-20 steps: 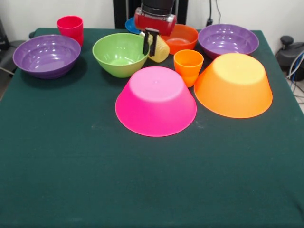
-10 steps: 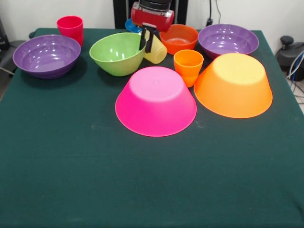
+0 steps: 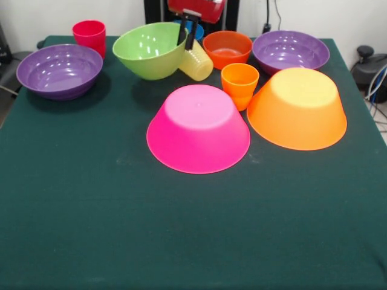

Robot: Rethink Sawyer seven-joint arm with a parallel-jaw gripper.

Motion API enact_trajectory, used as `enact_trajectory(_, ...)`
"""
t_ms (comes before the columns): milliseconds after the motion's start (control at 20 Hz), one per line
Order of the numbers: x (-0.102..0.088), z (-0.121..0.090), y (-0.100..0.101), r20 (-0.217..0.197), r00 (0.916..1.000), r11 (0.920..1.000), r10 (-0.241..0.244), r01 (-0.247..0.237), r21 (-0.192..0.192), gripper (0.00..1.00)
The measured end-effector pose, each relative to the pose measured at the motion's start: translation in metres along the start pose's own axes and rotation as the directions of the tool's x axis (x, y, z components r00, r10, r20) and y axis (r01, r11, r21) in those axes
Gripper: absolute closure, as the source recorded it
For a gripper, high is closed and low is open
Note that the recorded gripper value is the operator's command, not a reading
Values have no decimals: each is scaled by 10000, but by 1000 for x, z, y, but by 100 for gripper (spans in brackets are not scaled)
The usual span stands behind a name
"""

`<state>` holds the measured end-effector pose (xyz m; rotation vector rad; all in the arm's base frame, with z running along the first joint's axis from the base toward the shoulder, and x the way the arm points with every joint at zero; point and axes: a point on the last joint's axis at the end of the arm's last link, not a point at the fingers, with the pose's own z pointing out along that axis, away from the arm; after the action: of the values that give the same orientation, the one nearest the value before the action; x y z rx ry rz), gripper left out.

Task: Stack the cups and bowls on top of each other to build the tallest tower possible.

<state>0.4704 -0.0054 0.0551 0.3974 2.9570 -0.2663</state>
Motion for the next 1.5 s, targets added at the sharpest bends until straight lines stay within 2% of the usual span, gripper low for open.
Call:
enact_trajectory(150, -10, -13, 2, -128, 9999, 9999, -48, 49, 141, 100)
enact_trajectory(200, -21, -24, 3, -190, 9998, 9996, -69, 74, 255, 100)
enact_trajectory(300, -28, -30, 3, -194, 9998, 9995, -83, 89, 317, 100)
enact_trajectory(450, -54, -45, 9, 15, 9999, 9990, -147, 146, 415, 100)
enact_trajectory(900, -99, -52, 22, 749, 9970, 9995, -202, 184, 247, 100)
enact_trajectory(1100, -104, -41, 34, 706, 9970, 9994, -310, 301, 144, 100)
enact_trajectory(1250, -102, -35, 41, 620, 9972, 9991, -408, 402, 122, 100)
enact_trajectory(1500, -92, -24, 63, 392, 9972, 9980, -638, 637, 32, 100)
